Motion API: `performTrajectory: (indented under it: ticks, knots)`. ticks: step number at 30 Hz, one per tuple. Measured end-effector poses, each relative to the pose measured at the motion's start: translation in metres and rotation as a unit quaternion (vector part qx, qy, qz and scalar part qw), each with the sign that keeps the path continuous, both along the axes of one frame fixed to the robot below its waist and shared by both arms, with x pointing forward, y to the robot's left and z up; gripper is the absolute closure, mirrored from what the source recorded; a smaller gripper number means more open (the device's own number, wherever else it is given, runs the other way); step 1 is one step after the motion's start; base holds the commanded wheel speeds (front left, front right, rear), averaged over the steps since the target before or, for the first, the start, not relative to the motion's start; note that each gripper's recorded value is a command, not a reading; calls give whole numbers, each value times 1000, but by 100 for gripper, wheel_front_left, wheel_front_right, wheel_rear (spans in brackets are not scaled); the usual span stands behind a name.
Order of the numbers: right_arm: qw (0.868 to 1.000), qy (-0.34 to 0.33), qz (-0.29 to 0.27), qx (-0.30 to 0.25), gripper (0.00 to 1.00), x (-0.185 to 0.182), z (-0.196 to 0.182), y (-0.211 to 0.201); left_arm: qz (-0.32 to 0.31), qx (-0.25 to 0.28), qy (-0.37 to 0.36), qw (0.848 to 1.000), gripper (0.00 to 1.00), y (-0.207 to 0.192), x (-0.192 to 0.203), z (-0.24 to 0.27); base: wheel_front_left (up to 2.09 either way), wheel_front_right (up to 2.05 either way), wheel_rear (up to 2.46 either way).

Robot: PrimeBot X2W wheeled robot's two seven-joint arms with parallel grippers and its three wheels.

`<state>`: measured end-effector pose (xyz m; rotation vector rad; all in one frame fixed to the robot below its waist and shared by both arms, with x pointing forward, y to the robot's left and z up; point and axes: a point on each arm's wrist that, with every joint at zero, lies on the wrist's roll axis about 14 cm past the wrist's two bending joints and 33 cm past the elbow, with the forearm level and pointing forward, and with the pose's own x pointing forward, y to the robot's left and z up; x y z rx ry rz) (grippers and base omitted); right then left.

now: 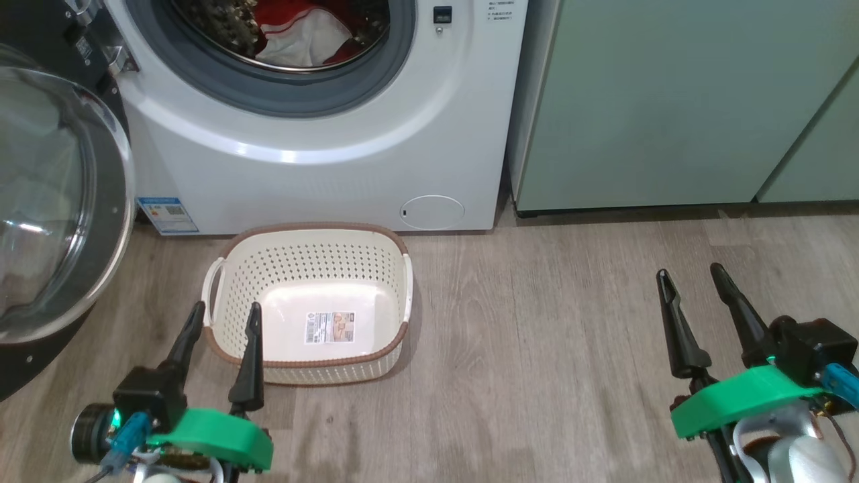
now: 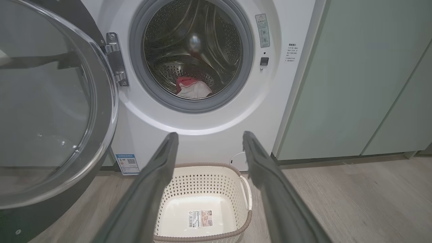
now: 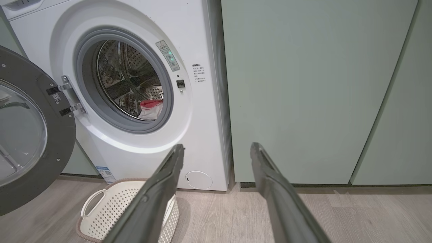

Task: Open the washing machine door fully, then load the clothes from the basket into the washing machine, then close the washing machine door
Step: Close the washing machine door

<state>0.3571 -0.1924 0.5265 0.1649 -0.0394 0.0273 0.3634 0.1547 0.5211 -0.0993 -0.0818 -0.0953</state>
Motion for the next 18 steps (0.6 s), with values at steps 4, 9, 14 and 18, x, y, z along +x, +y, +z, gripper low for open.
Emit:
performTrajectory:
  ticks: [4,9,14,18]
  knots:
    - [1000,-3,2,0,0,0,2,1,2,0,-3,1000,0,1,-2,2,0,0,0]
    - [1000,-4,9,0,0,2,2,5,11,1,-3,1000,0,7,-6,2,0,0,0]
    - [999,3,36,2,0,8,-3,23,44,1,-5,999,0,26,-15,3,0,0,0]
    - [997,0,74,2,0,19,0,48,87,2,-5,996,0,50,-29,4,0,0,0]
